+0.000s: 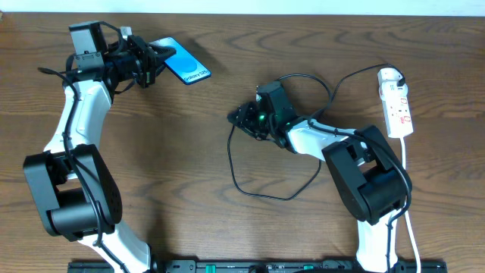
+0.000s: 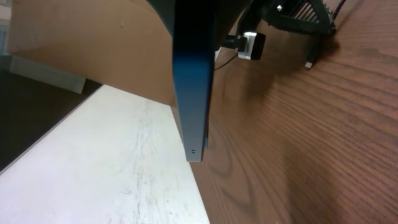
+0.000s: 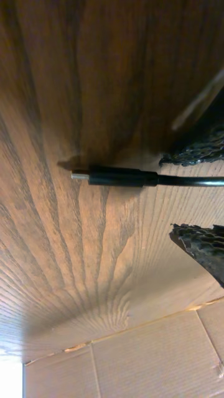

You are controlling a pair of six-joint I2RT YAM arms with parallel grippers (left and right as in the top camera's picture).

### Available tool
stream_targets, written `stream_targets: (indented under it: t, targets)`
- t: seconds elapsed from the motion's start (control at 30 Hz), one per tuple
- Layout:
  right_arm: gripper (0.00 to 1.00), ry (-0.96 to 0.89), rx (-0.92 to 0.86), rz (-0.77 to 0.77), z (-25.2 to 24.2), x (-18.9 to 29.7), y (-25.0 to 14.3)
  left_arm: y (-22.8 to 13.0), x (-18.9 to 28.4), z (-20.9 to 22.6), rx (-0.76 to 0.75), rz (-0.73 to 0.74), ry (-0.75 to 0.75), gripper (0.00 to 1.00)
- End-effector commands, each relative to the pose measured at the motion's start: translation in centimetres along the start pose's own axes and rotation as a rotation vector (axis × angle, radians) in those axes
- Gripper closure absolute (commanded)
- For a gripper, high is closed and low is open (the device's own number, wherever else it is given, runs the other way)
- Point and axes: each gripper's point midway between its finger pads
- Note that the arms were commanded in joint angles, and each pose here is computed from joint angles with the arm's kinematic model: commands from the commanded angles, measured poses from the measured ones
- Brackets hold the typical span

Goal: Plug charger to phone and switch on socket
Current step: 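Release the phone from the right gripper and move it toward the cable, then grasp the black USB-C cable end with the right gripper and lift it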

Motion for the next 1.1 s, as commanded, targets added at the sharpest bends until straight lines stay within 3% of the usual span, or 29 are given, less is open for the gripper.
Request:
stream_targets:
  t: [0.0,0.23,0.4,0.7,0.9,1.07]
  targets:
    - [0.7,-0.086,-0.029,0.01,-3.1,-1.6,-1.2,-1.1,0.4,-1.0,-0.04,0.032,-0.021,0.93]
    - [0.79,-0.074,-0.043,0.025,-3.7,-2.2,-1.2,-1.1,0.4,-0.8,-0.04,0.035,-0.016,0.93]
    - [0.99,-0.032,-0.002,0.047,-3.5,-1.7,-0.4,-1.1,0.4,-0.8,-0.04,0.035,-0.016,0.93]
    - [0.99,0.173,0.116,0.114,-1.4,1.4,2.8,-1.2,0.4,-0.8,-0.041,0.037,-0.017,0.93]
    - [0.99,0.391,0.3,0.159,3.0,5.3,3.9,-2.8,0.5,-1.5,-0.171,0.132,-0.065,0.93]
    - [0.99,0.585,0.415,0.25,6.3,8.6,2.2,-4.6,0.9,-2.1,-0.267,0.23,-0.122,0.93]
Point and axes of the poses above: each gripper's point midway between its finger pads, its own x axis back along the fingers, its own z axis along the line the jaws close on, y = z × x, and after that the axes turned 9 degrees about x, right-handed
